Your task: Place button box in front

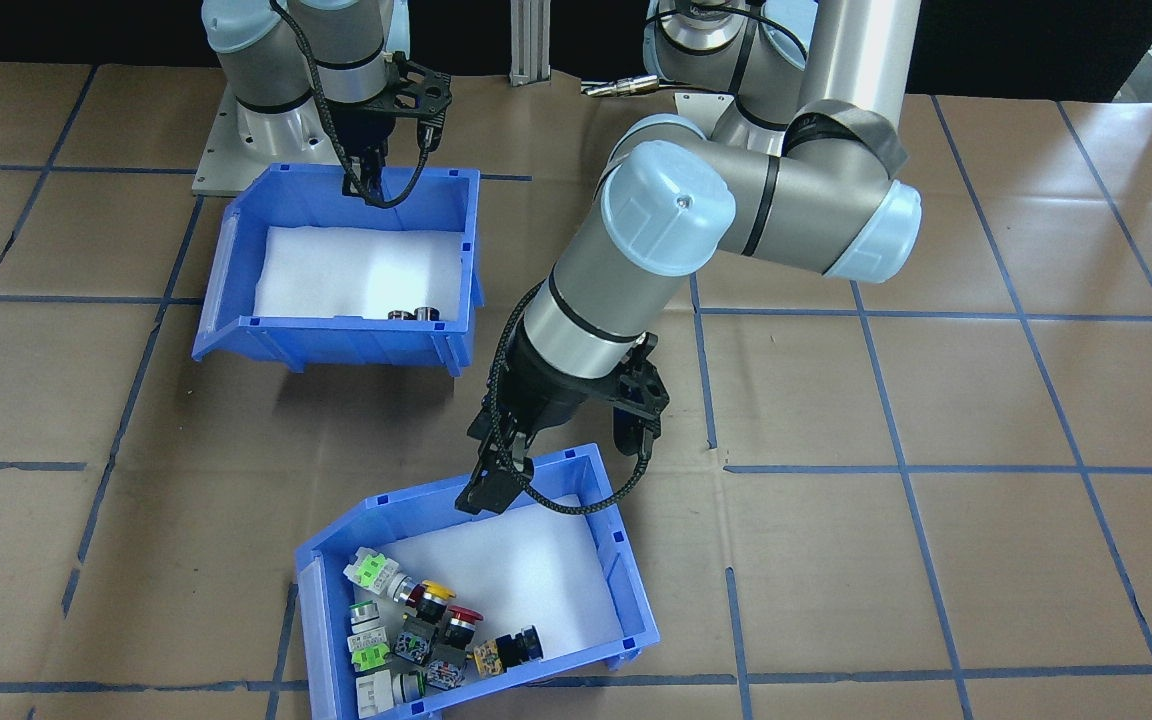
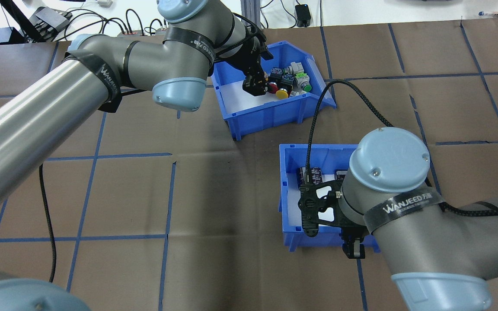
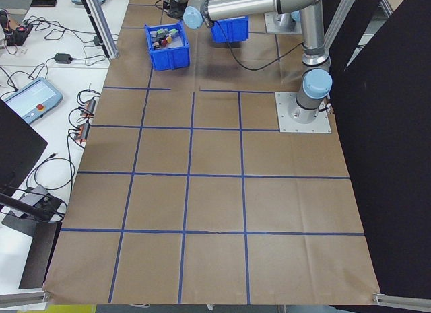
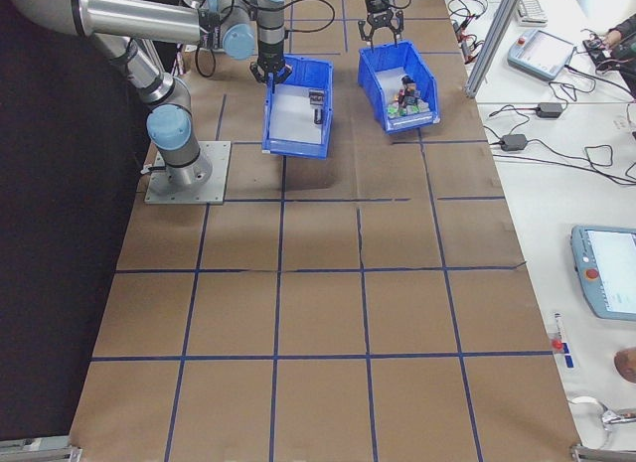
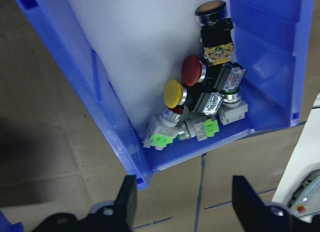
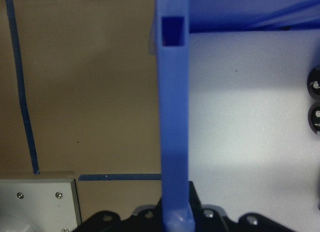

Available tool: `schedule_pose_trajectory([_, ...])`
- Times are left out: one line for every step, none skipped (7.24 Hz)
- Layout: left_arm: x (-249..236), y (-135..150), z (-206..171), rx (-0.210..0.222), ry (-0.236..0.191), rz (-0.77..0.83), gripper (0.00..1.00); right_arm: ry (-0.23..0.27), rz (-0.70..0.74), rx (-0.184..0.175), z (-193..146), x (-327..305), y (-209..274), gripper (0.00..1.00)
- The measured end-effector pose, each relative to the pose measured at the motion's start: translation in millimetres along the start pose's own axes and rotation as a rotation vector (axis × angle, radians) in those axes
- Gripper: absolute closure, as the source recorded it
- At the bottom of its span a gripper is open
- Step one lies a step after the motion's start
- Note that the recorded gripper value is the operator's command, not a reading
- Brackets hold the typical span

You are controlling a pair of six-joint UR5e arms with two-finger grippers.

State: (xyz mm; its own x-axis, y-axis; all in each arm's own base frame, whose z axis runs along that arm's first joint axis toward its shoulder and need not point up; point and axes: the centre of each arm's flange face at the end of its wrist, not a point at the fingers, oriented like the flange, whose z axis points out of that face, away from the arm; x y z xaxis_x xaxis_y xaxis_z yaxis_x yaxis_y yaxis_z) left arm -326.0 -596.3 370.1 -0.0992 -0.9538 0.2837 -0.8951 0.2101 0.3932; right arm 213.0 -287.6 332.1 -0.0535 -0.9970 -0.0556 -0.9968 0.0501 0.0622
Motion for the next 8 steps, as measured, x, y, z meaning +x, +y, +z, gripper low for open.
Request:
schedule_pose_trajectory([-4.6, -14.2, -21.4, 0.010, -0.041, 0.052, 0.07, 0.006, 0.007, 0.001, 5.2, -8.4, -9.7, 1.00])
schedule_pose_trajectory([-7.4, -25.5, -41.4, 0.031, -0.081, 0.121, 0.04, 0.006, 0.011, -0.001, 8.6, -17.4, -19.3, 1.00])
schedule_pose_trajectory([-11.1, -37.5, -60.5, 0.085, -0.123, 0.243, 0.03, 0.003, 0.017, -0.004, 12.0, -25.4, -29.3, 1.00])
schedule_pose_trajectory([-16.0, -49.3, -79.0, 0.142, -0.174, 0.384, 0.01, 0.009, 0.027, -0.004, 16.6, -28.6, -40.6, 1.00])
schedule_pose_trajectory([-20.7, -59.6, -96.9, 0.165, -0.215, 0.502, 0.01, 0.030, 0.035, 0.002, 23.0, -28.1, -55.5, 1.00])
schedule_pose_trajectory([-24.2, -70.1, -112.6, 0.176, -0.247, 0.618, 0.01, 0.059, 0.029, 0.011, 29.3, -28.1, -71.8, 1.00])
schedule_pose_trajectory([-28.6, -79.0, -128.0, 0.197, -0.288, 0.758, 0.01, 0.086, 0.014, 0.022, 33.0, -29.2, -84.1, 1.00])
schedule_pose_trajectory([-35.2, -83.8, -142.1, 0.210, -0.342, 0.899, 0.01, 0.102, 0.002, 0.031, 34.6, -30.1, -90.7, 1.00])
